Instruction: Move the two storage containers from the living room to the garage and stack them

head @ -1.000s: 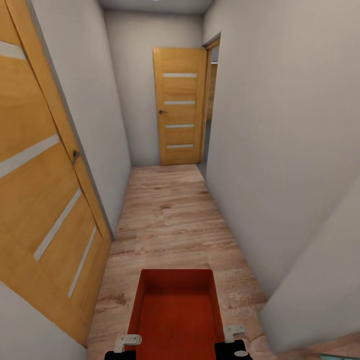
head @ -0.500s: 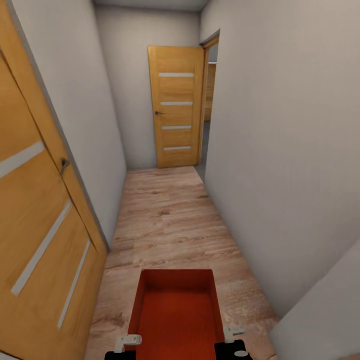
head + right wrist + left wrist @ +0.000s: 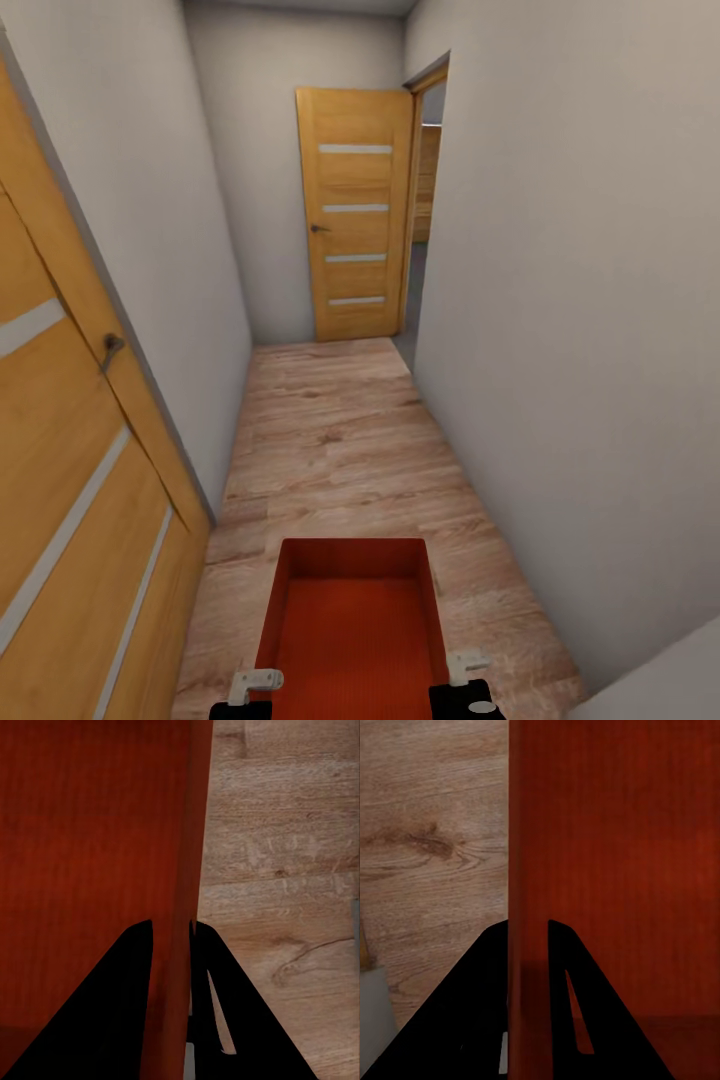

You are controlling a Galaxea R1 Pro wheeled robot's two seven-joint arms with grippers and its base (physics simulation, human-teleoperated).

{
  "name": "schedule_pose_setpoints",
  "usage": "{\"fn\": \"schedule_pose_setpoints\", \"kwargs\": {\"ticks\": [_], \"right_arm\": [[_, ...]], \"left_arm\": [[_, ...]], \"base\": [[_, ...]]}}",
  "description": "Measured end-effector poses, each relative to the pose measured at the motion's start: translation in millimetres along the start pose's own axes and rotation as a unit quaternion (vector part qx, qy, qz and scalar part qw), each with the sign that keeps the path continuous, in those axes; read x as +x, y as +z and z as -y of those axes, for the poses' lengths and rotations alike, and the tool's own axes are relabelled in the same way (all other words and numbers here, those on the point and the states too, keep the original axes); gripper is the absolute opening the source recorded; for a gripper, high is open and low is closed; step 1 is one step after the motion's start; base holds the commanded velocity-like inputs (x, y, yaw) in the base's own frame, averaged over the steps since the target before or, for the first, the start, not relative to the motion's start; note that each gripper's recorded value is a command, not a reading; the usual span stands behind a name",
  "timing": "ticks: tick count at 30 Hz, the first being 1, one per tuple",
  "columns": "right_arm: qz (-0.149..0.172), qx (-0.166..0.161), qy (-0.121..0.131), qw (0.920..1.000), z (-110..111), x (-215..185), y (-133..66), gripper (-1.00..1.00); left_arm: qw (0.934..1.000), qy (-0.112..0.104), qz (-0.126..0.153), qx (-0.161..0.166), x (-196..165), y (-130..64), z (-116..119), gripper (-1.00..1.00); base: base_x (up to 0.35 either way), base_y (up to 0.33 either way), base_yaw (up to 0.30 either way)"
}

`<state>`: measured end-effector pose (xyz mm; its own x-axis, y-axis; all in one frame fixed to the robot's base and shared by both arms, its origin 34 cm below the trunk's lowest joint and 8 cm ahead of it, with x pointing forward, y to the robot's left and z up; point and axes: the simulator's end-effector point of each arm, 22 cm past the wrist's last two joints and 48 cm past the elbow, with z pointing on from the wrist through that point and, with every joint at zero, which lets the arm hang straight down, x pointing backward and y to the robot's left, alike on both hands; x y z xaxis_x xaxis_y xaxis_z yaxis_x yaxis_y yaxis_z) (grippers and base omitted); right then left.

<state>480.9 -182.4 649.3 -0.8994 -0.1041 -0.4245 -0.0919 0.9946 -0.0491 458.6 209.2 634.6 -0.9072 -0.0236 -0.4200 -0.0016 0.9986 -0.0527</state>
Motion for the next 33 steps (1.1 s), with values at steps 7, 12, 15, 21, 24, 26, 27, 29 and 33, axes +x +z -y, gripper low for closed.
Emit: {"fn": "schedule_pose_setpoints", "kwargs": {"ticks": [7,12,15,21,24,26,27,29,33], "right_arm": [[0.0,0.0,0.0,1.0,0.0,-0.2,0.0,-1.0],[0.0,0.0,0.0,1.0,0.0,-0.2,0.0,-1.0],[0.0,0.0,0.0,1.0,0.0,-0.2,0.0,-1.0],[0.0,0.0,0.0,1.0,0.0,-0.2,0.0,-1.0],[0.0,0.0,0.0,1.0,0.0,-0.2,0.0,-1.0],[0.0,0.0,0.0,1.0,0.0,0.0,0.0,-1.0],[0.0,0.0,0.0,1.0,0.0,0.0,0.0,-1.0],[0.0,0.0,0.0,1.0,0.0,0.0,0.0,-1.0],[0.0,0.0,0.0,1.0,0.0,0.1,0.0,-1.0]], "left_arm": [[1.0,0.0,0.0,0.0,-0.1,0.0,0.0,-1.0],[1.0,0.0,0.0,0.0,-0.2,0.0,0.0,-1.0],[1.0,0.0,0.0,0.0,-0.1,0.0,0.0,-1.0],[1.0,0.0,0.0,0.0,-0.2,0.0,0.0,-1.0],[1.0,0.0,0.0,0.0,-0.2,0.0,0.0,-1.0],[1.0,0.0,0.0,0.0,0.0,0.0,0.0,-1.0],[1.0,0.0,0.0,0.0,0.1,0.0,0.0,-1.0],[1.0,0.0,0.0,0.0,0.0,0.0,0.0,-1.0],[1.0,0.0,0.0,0.0,0.1,0.0,0.0,-1.0]], "base": [[0.333,0.003,0.0],[0.341,0.0,0.0],[0.342,0.0,0.0],[0.343,0.0,0.0],[0.343,0.0,0.0],[0.343,0.0,0.0],[0.343,0.0,0.0],[0.343,0.0,0.0],[0.343,0.0,0.0]]}}
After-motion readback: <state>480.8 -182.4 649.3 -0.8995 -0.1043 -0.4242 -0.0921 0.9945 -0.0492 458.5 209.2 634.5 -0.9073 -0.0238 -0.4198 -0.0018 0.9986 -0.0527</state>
